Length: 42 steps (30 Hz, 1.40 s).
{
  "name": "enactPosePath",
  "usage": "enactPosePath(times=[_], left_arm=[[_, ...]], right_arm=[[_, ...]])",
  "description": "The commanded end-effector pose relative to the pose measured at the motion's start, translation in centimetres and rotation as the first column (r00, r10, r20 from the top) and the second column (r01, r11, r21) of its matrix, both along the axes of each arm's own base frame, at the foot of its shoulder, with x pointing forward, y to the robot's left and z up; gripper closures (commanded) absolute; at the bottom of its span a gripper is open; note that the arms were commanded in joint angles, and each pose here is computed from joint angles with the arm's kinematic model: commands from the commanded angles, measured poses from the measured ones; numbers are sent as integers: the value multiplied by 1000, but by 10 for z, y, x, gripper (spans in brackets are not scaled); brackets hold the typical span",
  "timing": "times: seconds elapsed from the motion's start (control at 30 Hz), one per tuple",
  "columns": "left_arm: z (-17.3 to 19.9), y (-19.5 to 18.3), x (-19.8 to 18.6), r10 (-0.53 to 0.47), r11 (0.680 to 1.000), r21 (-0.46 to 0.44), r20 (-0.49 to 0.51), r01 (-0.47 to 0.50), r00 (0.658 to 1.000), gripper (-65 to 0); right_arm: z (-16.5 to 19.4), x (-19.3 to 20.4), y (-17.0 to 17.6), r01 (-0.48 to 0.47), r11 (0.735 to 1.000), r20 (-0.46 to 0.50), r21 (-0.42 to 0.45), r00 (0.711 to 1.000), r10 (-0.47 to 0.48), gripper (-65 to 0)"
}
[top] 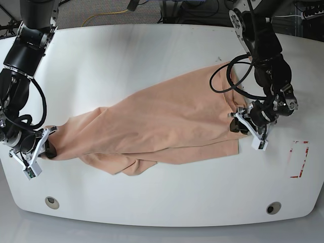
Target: Fold the T-shirt properly
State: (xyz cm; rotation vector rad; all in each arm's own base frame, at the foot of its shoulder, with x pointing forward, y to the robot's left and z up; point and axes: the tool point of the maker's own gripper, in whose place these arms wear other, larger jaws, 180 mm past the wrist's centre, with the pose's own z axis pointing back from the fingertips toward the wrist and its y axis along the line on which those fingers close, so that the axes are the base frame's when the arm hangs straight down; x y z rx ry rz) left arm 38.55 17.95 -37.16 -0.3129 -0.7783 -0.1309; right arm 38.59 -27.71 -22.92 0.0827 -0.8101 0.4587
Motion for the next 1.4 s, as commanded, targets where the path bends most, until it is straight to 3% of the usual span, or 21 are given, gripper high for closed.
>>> enactPosePath(times=[0.0,0.27,0.5,0.57,0.73,1.03,1.37], left_arm=[[20,8,14,9,1000,18,64,-11,998,-197],[30,49,17,118,992,25,109,-122,987,-203],[18,59,17,181,983,-42,74,-179,981,-357],[17,57,23,184,982,-64,70,-179,980,-372],[-5,43,24,172,978,-120,2,-171,985,-376],[-24,26,32,176,961,-209,-32,-179,984,-376],[-24,30,31,180,962,-201,-29,-182,983,-363]], right_arm=[[23,7,-5,2,1000,69,-4,998,-2,0],[23,7,-5,3,1000,67,-3,998,-2,0],[22,7,-5,2,1000,66,-1,998,-2,0],[21,8,-2,-1,1000,66,6,998,0,0],[20,8,-1,-2,1000,64,9,998,1,0],[19,8,1,-2,1000,63,12,998,2,0],[19,8,1,-2,1000,63,12,998,2,0]])
